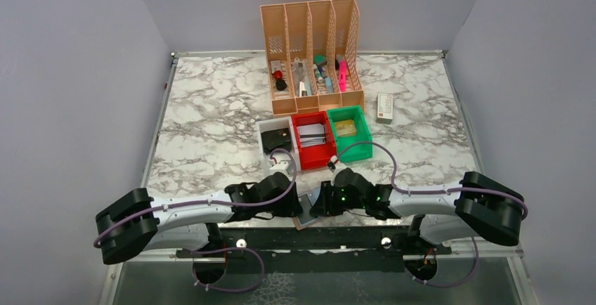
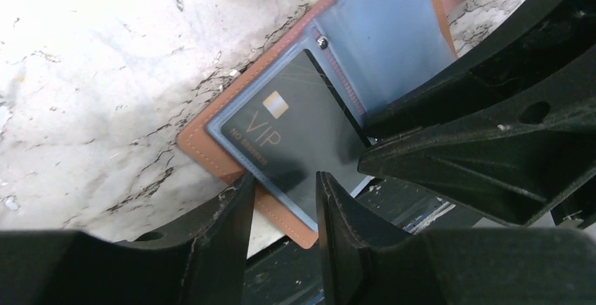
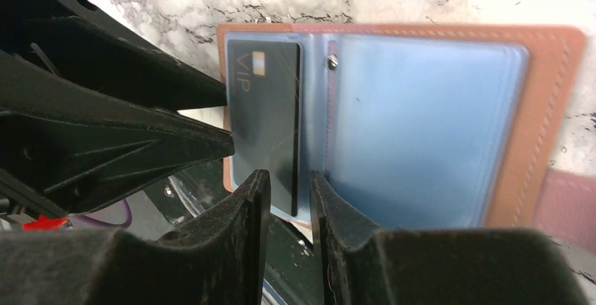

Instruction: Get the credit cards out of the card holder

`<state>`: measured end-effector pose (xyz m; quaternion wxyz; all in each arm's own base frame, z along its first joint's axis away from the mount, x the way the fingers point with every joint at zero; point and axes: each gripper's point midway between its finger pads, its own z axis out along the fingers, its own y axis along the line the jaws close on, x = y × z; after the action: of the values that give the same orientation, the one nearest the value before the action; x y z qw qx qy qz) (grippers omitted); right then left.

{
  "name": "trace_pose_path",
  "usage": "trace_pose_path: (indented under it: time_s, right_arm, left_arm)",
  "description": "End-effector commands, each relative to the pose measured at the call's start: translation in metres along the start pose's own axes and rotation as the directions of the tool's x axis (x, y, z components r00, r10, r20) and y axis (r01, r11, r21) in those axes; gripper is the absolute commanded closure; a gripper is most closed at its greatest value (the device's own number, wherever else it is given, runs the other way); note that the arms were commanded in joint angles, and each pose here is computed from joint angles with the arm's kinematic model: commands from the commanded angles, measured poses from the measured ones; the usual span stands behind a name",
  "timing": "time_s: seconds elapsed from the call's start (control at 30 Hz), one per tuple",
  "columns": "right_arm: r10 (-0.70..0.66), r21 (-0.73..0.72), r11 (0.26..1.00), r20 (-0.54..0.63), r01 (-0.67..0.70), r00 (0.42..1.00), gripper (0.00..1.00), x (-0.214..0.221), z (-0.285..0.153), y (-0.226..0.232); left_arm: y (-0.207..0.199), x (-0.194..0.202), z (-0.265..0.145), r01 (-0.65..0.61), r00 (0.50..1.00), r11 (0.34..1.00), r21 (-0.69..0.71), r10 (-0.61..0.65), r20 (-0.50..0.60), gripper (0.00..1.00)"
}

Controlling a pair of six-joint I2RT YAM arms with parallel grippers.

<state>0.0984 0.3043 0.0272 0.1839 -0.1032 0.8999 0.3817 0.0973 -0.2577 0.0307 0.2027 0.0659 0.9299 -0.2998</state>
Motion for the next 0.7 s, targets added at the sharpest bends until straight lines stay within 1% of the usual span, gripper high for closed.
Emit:
trace_pose_path:
  time_s: [0.0, 0.13, 0.23, 0.33, 0.47, 0.53, 0.63, 0.67]
  right_arm:
    - [-0.005, -0.022, 1.000, 0.030, 0.006, 1.000, 0.69, -0.006, -0.004, 0.009]
    - [-0.029, 0.058, 0.998, 0.075, 0.024, 0.997, 0.68, -0.017, -0.007, -0.002]
    - [-0.063, 0.115, 0.992, 0.098, 0.052, 0.993, 0.68, -0.023, -0.007, -0.011]
    - [-0.073, 0.154, 0.986, 0.092, 0.059, 0.993, 0.69, -0.023, -0.005, -0.018]
    - [-0.059, 0.114, 0.992, 0.068, 0.051, 0.996, 0.72, -0.018, 0.000, -0.013]
    - [-0.049, 0.086, 0.995, 0.061, 0.043, 0.997, 0.72, -0.015, 0.001, -0.009]
    - [-0.039, 0.062, 0.997, 0.056, 0.036, 0.998, 0.75, -0.014, 0.001, -0.005]
    - [-0.038, 0.056, 0.998, 0.055, 0.035, 0.998, 0.77, -0.013, 0.000, -0.004]
  left_arm:
    - [-0.007, -0.010, 0.008, 0.011, 0.999, 1.000, -0.007, -0.011, 0.050, 0.61]
    - [-0.001, -0.010, 0.012, 0.004, 0.999, 0.999, -0.035, -0.003, 0.051, 0.68]
    - [0.002, -0.008, 0.014, -0.002, 0.999, 0.999, -0.049, 0.004, 0.045, 0.69]
    - [0.005, -0.005, 0.016, -0.007, 0.999, 0.998, -0.062, 0.009, 0.033, 0.72]
    - [0.007, -0.004, 0.018, -0.013, 1.000, 0.998, -0.069, 0.015, 0.026, 0.75]
    - [0.007, -0.003, 0.018, -0.016, 1.000, 0.997, -0.070, 0.017, 0.025, 0.79]
    - [0.007, -0.003, 0.018, -0.017, 1.000, 0.997, -0.072, 0.019, 0.023, 0.82]
    - [0.009, -0.002, 0.018, -0.019, 1.000, 0.997, -0.075, 0.021, 0.022, 0.84]
